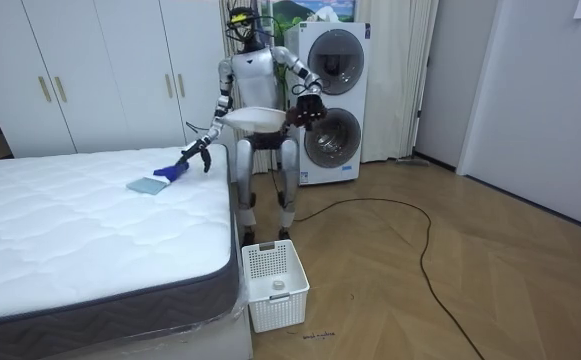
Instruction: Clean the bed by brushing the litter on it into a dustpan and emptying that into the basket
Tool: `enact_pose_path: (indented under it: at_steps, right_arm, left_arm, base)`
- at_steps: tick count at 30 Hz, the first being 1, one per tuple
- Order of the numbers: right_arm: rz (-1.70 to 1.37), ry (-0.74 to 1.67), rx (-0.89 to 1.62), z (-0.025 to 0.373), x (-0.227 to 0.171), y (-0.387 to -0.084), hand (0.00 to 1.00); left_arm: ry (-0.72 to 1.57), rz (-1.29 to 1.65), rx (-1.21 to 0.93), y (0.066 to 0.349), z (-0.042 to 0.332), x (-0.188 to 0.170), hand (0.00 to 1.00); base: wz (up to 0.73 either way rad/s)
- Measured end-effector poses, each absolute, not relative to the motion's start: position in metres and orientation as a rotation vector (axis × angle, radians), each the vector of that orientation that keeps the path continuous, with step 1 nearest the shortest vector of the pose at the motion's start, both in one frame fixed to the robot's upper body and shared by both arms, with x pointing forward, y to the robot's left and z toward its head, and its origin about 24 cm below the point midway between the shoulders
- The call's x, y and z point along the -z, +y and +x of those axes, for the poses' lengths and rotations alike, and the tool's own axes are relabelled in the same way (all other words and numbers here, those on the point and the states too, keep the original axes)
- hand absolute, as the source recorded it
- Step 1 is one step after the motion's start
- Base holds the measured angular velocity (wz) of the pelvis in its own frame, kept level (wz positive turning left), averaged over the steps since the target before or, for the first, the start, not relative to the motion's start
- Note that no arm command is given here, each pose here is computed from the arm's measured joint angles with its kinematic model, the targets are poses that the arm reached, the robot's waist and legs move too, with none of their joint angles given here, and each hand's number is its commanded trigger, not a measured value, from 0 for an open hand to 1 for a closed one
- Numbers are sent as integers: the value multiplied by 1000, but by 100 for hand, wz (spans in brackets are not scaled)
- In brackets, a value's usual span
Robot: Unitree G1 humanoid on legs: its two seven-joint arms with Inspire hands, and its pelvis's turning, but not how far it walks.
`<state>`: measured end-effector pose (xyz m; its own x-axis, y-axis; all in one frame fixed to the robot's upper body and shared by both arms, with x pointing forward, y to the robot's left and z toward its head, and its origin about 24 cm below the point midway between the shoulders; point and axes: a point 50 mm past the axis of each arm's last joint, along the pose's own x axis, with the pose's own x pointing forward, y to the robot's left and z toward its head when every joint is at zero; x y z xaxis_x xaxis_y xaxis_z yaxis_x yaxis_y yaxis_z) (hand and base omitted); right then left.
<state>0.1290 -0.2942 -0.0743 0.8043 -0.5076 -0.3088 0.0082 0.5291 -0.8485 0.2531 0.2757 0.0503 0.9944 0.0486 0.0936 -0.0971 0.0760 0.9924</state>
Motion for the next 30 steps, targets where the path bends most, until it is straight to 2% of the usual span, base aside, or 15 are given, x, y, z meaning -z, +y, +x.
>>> enact_pose_path:
  at_steps: [9,12,16,21,30]
  right_arm:
    - [-914,611,273,121,84,-276,0]
    - [-864,640,248,117,92,-266,0]
    - [-810,681,219,109,101,-257,0]
    - [-754,690,235,108,104,-251,0]
    - [-746,664,225,112,103,-252,0]
  left_arm:
    - [48,1191,-135,246,228,-17,100]
    - [100,1097,-128,239,218,-4,100]
    - [167,1015,-107,225,210,14,100]
    - [210,943,-105,222,204,20,100]
    - [249,787,-92,205,184,35,100]
  base:
    - [-122]
    - [-81]
    - [-26]
    - [-51]
    - [-119]
